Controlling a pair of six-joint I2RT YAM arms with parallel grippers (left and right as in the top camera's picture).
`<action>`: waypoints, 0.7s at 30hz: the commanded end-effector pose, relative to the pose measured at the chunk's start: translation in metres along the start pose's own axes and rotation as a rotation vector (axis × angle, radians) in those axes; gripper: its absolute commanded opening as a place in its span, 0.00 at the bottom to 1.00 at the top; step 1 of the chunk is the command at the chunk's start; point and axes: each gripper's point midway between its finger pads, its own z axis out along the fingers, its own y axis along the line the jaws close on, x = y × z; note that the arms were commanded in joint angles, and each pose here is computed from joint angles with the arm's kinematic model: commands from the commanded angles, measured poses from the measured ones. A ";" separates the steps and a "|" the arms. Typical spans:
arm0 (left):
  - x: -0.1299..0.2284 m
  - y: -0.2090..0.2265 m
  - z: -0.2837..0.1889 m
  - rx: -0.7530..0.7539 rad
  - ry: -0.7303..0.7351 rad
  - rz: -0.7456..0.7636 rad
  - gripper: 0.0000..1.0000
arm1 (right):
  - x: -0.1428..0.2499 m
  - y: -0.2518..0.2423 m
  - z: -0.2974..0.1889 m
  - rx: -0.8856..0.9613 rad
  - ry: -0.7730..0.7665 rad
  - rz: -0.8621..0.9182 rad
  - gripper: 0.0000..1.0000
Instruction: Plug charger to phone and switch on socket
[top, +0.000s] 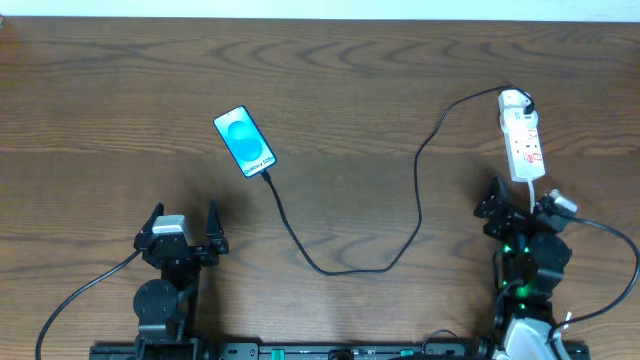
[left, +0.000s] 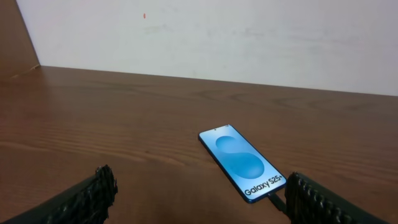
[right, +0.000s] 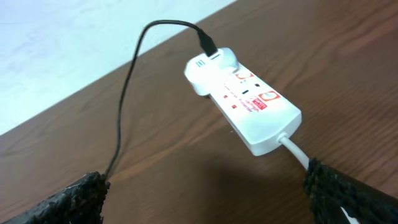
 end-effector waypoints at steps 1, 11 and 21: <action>0.017 0.007 0.001 -0.033 0.050 -0.014 0.89 | 0.000 0.002 -0.004 0.004 -0.017 -0.003 0.99; 0.017 0.007 0.001 -0.033 0.050 -0.014 0.89 | -0.003 0.014 -0.015 0.003 -0.037 -0.099 0.99; 0.017 0.007 0.001 -0.033 0.050 -0.014 0.89 | -0.001 0.026 -0.034 -0.003 -0.045 -0.236 0.99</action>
